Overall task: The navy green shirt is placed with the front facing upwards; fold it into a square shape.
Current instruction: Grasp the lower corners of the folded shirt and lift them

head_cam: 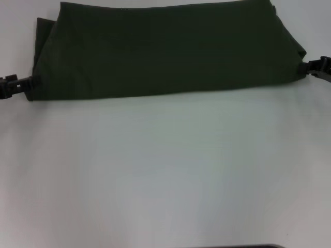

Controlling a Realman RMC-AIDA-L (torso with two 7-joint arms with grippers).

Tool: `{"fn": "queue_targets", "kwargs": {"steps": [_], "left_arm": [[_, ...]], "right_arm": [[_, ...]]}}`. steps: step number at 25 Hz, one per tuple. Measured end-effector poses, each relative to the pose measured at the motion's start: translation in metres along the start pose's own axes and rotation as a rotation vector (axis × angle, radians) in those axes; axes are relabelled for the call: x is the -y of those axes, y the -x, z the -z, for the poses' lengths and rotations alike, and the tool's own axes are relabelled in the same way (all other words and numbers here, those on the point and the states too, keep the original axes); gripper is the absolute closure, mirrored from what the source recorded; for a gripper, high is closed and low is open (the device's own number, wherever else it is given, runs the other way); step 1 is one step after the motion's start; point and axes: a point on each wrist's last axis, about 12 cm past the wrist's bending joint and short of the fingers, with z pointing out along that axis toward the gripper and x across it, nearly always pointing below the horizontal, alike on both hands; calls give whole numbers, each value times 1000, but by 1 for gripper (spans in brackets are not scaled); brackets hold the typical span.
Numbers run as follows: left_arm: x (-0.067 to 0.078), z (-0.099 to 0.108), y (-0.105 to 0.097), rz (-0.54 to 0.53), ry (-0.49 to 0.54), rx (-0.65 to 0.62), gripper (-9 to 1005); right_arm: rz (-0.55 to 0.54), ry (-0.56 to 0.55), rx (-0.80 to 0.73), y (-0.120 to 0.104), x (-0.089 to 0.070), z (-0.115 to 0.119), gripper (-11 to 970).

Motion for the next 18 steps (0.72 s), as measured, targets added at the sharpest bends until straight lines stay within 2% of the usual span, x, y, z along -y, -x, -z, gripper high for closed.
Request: {"fn": "queue_targets", "kwargs": {"steps": [18], "left_arm": [[-3,-9,4,-3,47,-41,113]], "right_arm": [[5,5,-2,1,0,2,949]]}}
